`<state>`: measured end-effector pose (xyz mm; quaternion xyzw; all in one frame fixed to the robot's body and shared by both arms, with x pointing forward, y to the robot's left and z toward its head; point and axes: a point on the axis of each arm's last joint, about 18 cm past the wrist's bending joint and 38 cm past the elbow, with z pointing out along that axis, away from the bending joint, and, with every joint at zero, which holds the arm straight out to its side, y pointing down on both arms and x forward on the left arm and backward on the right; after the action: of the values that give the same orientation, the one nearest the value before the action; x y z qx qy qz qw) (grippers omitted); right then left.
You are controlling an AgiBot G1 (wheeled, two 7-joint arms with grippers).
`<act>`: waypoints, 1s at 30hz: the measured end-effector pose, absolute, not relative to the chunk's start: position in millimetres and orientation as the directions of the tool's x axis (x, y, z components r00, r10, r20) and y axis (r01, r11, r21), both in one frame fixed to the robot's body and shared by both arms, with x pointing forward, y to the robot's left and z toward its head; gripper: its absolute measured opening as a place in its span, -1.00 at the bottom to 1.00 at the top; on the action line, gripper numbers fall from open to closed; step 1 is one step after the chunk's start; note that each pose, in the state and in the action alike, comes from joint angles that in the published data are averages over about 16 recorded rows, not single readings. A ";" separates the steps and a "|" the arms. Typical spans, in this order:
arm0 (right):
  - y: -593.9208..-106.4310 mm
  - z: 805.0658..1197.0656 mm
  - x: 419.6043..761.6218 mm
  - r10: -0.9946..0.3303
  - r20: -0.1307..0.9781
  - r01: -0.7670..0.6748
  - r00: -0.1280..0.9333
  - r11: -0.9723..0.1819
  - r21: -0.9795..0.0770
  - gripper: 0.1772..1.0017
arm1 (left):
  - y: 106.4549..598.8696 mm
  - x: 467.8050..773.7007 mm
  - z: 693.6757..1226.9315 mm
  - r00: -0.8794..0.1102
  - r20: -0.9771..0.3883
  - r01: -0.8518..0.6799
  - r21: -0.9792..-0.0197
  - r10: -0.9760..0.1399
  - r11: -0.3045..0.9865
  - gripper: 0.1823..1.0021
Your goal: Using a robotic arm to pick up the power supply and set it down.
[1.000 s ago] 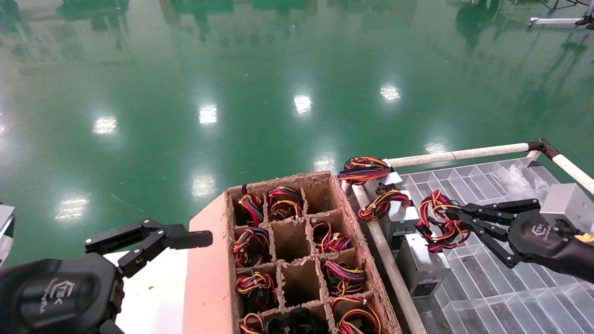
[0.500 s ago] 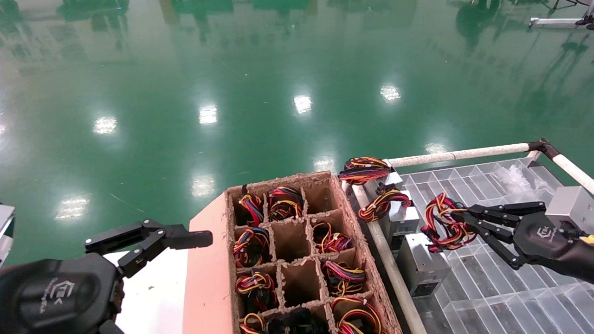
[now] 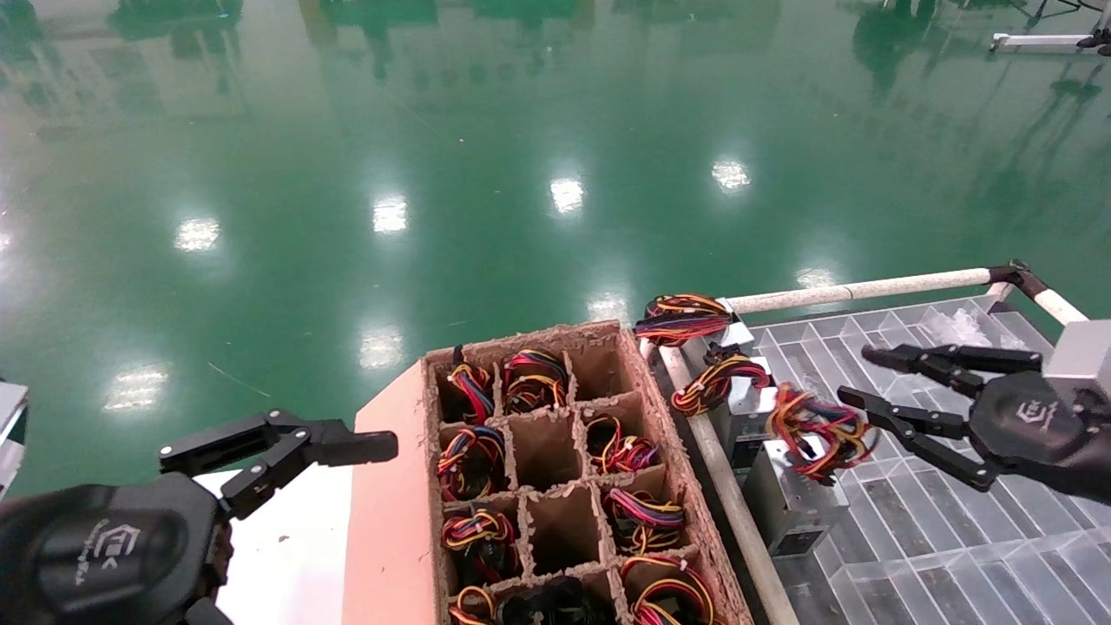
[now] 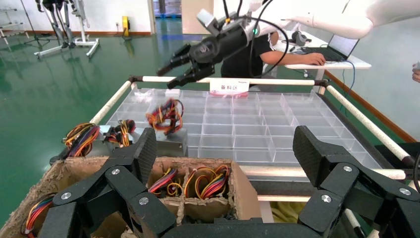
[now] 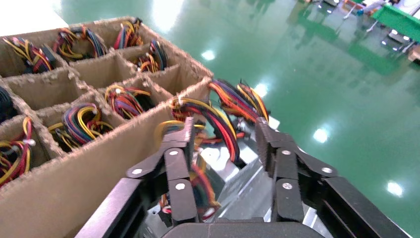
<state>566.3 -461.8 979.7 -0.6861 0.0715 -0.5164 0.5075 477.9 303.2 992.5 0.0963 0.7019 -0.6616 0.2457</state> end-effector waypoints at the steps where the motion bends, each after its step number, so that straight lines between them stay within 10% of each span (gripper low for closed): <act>1: -461.2 982.1 564.9 -0.622 0.637 0.431 0.456 -0.472 -0.769 -0.43 | 303.2 477.9 992.5 -0.861 -0.472 0.460 -0.881 -0.190 0.106 1.00; 30: -401.1 1000.9 538.1 -0.519 0.602 0.509 0.607 -0.328 -0.796 0.89 | 303.3 477.9 992.6 -0.861 -0.472 0.460 -0.881 -0.190 0.105 1.00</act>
<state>538.1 -401.1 1000.9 -0.6838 0.0036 -0.4434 0.5795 477.9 303.3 992.6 0.0962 0.7016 -0.6619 0.2458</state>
